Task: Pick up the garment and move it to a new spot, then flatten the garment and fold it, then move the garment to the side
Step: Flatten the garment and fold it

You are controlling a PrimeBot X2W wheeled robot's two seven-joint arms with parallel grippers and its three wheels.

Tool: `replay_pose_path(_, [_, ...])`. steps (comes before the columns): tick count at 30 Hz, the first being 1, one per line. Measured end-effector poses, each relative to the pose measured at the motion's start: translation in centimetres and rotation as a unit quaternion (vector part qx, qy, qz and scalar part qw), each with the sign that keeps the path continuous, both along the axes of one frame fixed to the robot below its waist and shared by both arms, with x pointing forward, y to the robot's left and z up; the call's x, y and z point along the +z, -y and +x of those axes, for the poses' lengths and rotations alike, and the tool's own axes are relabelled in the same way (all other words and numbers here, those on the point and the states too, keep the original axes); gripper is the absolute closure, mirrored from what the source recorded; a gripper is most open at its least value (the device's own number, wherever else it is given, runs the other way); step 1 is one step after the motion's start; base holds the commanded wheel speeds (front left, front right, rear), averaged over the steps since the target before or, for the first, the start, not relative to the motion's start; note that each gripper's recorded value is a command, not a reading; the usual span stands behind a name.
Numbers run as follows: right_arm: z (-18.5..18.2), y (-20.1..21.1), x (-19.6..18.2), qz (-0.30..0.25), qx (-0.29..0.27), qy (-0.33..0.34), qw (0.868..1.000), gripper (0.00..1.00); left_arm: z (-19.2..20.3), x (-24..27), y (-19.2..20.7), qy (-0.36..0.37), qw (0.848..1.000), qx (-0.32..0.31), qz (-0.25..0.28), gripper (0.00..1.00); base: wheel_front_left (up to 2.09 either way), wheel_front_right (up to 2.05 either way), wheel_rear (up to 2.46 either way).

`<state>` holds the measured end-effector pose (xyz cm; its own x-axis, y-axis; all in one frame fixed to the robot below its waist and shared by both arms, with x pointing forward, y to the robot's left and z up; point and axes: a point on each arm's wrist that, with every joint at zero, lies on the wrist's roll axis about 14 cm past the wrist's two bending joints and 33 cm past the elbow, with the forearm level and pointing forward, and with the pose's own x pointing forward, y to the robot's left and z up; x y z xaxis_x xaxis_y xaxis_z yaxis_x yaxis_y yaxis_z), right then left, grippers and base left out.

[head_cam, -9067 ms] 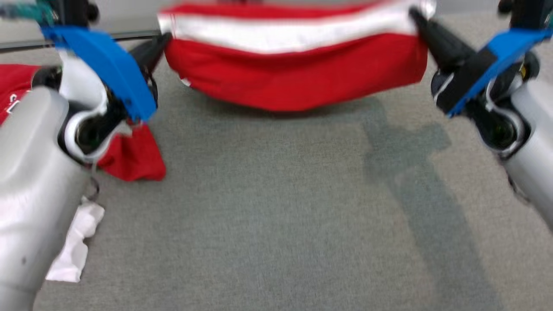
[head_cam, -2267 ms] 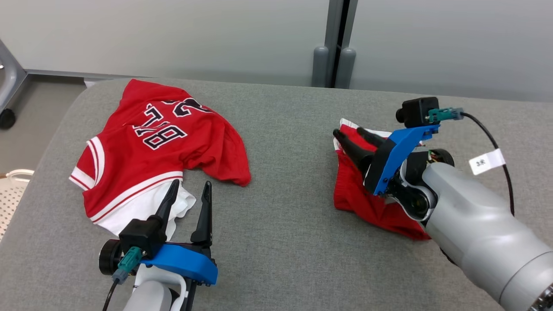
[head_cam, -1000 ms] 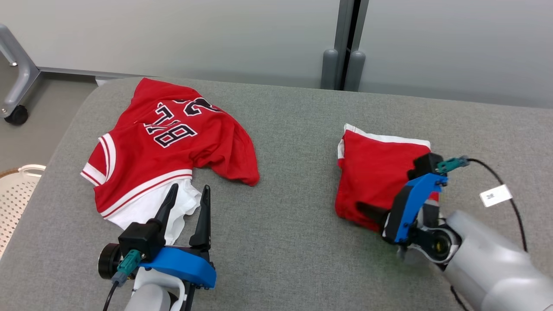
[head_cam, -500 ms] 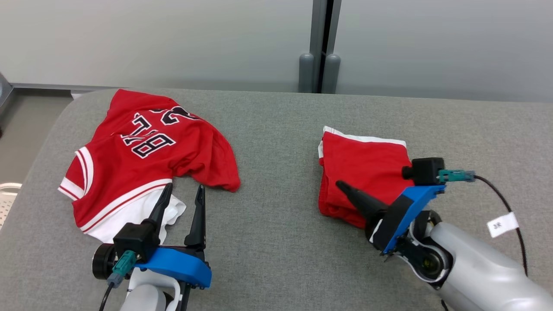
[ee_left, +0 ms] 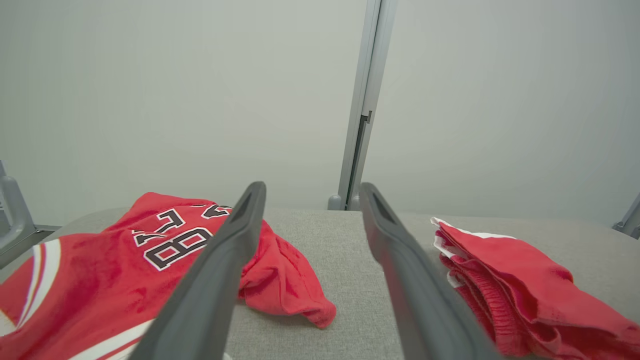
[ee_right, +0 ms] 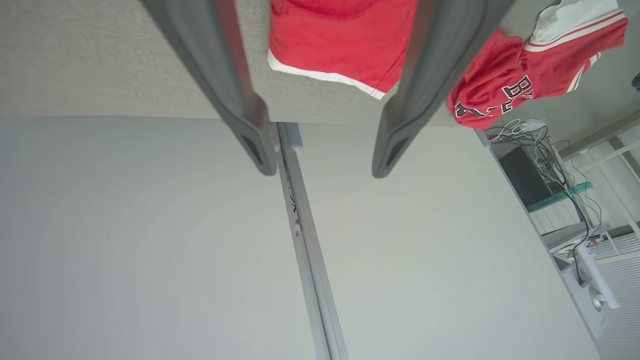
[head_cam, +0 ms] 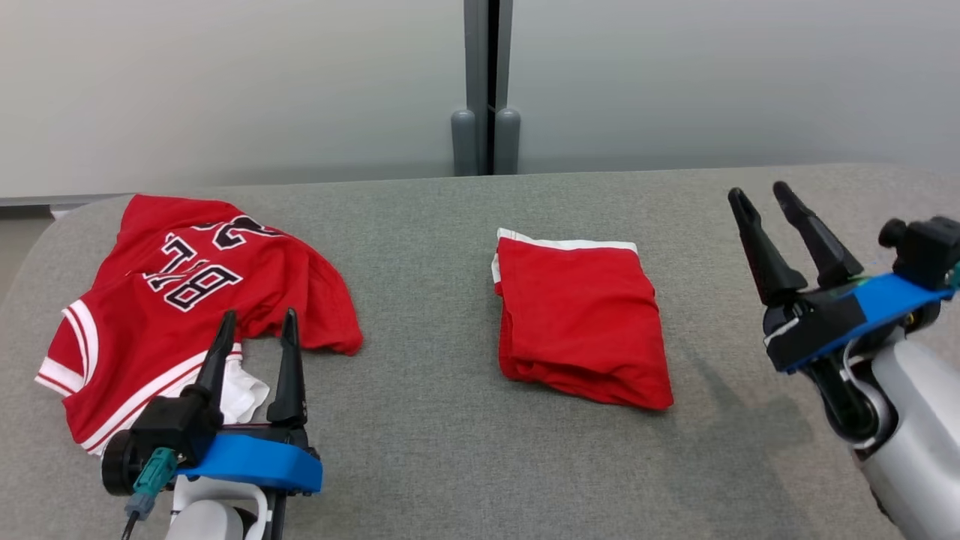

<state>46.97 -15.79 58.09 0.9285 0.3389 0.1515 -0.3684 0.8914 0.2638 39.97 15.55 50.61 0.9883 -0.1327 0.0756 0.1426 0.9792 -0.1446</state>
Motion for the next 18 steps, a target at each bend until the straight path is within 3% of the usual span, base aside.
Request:
replay_pose_path(9, [-4.5, 3.3, -4.4, -0.046, -0.093, -0.003, 0.995, 0.0, -0.3, 0.2, -0.7, 0.005, 1.0, 0.017, -0.008, 0.0, 0.0, 0.0, 0.0])
replay_pose_path(18, [-6.3, 2.7, -6.5, -0.08, -0.116, -0.014, 0.99, 0.0, -0.8, -2.0, -0.7, -0.028, 0.999, 0.016, 0.003, 0.0, 0.0, 0.0, 0.0])
